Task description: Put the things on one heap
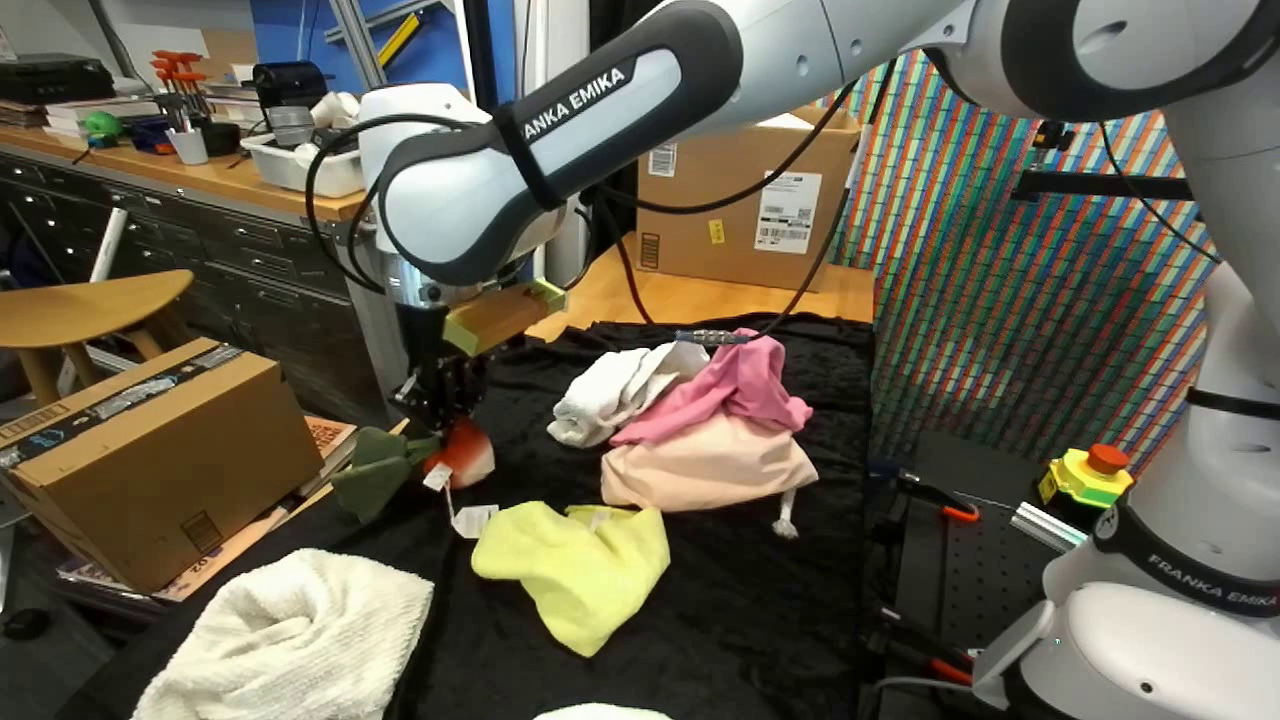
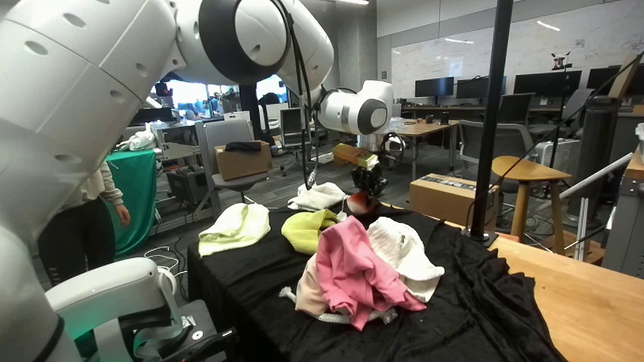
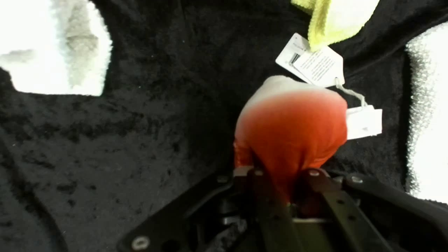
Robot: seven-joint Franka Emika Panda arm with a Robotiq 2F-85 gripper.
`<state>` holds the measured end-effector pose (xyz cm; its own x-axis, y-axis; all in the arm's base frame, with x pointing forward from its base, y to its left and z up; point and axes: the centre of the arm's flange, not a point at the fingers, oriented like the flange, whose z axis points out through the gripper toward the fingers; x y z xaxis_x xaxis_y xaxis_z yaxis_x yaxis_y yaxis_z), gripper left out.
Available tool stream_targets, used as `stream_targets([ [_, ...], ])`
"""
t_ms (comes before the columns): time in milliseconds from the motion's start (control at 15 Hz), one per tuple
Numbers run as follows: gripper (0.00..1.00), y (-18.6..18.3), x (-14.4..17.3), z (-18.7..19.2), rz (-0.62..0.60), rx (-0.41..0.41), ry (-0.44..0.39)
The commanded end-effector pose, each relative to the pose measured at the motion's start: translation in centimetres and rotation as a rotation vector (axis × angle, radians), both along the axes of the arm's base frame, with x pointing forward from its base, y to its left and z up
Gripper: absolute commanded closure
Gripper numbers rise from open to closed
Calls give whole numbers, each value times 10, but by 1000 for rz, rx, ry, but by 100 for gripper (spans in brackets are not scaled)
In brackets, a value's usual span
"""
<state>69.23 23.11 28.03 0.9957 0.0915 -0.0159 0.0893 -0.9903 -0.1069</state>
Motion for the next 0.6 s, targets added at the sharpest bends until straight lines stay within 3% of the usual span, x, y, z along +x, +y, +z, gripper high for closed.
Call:
stream_targets([
  [0,90,-25,-19,45,48,18,-29],
  [533,90,-88,-62,75,100,0,-49],
])
